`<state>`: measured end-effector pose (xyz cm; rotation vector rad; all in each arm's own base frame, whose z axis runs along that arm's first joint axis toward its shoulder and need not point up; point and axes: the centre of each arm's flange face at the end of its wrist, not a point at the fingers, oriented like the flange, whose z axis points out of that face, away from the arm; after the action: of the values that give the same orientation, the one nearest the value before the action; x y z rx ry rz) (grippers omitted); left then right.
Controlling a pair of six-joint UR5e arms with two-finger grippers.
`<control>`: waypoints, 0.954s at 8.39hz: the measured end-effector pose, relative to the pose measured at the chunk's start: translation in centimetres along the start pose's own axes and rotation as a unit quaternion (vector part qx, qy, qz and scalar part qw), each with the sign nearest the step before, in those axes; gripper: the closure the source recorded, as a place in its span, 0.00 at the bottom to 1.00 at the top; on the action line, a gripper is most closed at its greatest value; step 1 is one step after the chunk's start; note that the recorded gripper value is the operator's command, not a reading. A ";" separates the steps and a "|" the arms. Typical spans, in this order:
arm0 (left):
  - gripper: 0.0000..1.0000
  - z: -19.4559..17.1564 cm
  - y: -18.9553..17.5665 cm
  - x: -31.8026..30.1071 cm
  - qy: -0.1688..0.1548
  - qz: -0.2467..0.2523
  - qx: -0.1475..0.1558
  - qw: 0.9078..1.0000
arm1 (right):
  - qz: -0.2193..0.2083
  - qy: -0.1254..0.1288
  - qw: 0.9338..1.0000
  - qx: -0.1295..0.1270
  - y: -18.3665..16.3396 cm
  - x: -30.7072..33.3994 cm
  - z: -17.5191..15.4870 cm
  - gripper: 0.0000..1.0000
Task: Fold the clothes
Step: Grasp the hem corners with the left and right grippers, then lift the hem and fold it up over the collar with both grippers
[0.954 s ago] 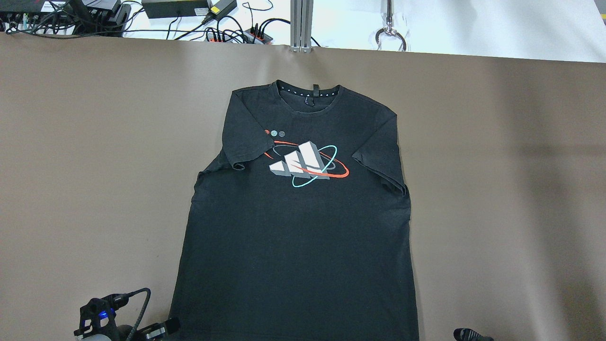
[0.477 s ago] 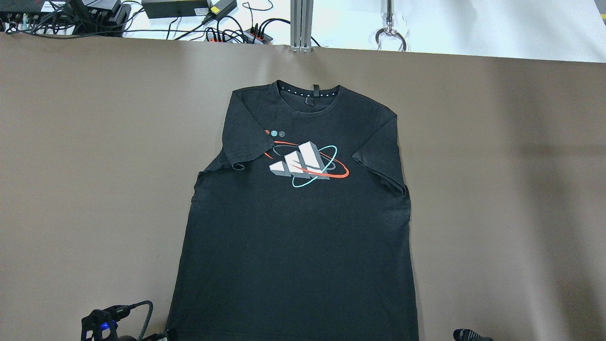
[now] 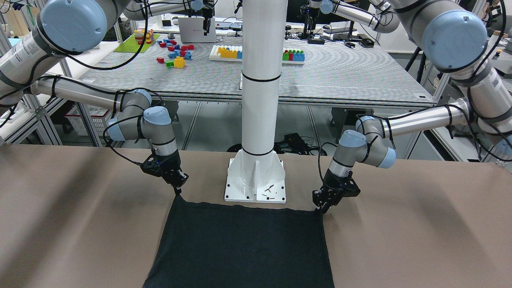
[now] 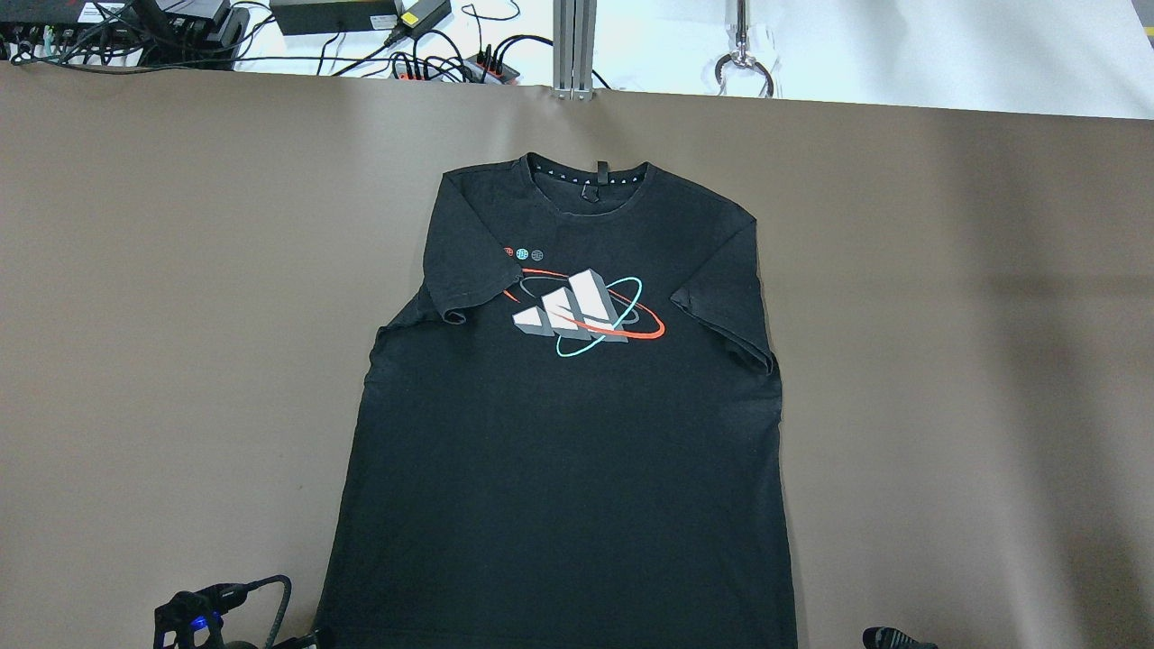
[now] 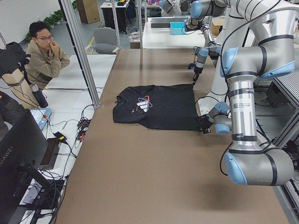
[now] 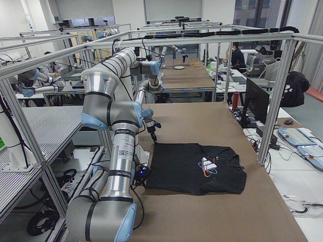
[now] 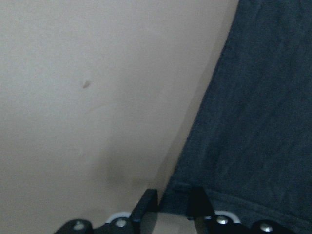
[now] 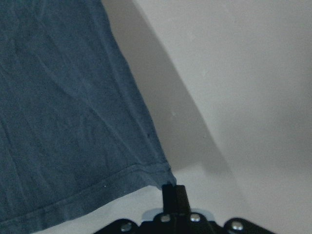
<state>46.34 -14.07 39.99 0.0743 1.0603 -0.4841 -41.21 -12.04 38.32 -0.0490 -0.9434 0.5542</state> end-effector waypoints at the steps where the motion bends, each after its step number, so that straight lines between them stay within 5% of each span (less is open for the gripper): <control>1: 1.00 -0.1 0.0 0.2 0.002 -0.001 -0.001 1.000 | 0.000 0.000 1.000 0.000 0.0 0.0 0.0 1.00; 6: 1.00 -4.3 -0.8 2.0 0.029 -0.011 -0.019 0.999 | 0.008 -0.018 1.000 -0.006 -0.6 -1.4 -1.9 1.00; 8: 1.00 -6.5 -3.3 4.7 0.053 -0.027 -0.024 0.998 | 0.000 -0.031 0.999 -0.025 -4.2 -3.9 -4.6 1.00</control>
<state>41.45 -16.74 33.33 0.0285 1.1809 -0.5072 -37.59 -16.61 33.78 -0.0769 -1.0173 0.5338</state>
